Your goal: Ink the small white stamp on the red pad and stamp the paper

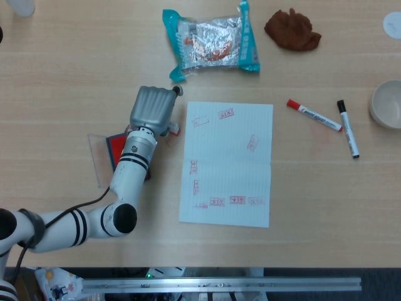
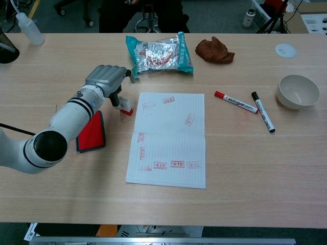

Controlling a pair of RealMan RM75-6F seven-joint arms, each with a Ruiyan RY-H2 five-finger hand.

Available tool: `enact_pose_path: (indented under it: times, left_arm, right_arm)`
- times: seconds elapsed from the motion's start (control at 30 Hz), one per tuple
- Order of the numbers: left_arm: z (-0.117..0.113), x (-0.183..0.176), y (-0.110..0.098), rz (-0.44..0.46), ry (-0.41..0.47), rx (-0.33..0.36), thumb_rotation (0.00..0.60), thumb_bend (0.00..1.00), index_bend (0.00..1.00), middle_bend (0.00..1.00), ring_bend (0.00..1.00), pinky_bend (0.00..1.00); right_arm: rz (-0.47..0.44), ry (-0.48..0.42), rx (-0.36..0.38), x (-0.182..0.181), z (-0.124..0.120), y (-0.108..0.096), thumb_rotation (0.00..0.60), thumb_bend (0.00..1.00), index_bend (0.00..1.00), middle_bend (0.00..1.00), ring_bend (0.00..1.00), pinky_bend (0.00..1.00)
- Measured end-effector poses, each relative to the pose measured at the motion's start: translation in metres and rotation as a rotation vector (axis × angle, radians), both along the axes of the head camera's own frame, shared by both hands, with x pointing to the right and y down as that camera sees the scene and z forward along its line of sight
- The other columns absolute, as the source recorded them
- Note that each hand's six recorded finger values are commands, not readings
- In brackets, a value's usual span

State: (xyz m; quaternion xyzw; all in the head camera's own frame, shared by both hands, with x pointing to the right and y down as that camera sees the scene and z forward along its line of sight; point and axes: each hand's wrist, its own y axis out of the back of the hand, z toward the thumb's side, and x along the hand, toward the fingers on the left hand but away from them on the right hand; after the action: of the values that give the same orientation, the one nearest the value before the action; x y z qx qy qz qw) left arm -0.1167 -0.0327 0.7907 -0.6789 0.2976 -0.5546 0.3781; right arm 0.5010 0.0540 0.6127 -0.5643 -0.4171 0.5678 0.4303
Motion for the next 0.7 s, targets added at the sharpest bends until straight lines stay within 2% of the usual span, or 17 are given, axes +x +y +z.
enact_pose_path:
  times: [0.4,0.53,0.7]
  left_arm:
    - [-0.019,0.003,0.013,0.031,-0.003,0.019,0.600,0.11,0.43,1.00,1.00,1.00]
    - [-0.019,0.008,0.015,0.040,-0.014,0.027,0.600,0.13,0.49,1.00,1.00,1.00]
    - [-0.014,0.012,0.015,0.049,-0.044,0.039,0.600,0.14,0.52,1.00,1.00,1.00]
  right_arm:
    - [-0.012,-0.012,0.000,-0.002,0.001,0.001,0.600,0.12,0.21,0.32,0.22,0.27]
    - [-0.009,-0.010,0.000,0.000,0.000,0.003,0.600,0.12,0.21,0.32,0.22,0.27]
    - [0.002,-0.010,0.000,0.003,-0.001,0.004,0.600,0.12,0.21,0.32,0.22,0.27]
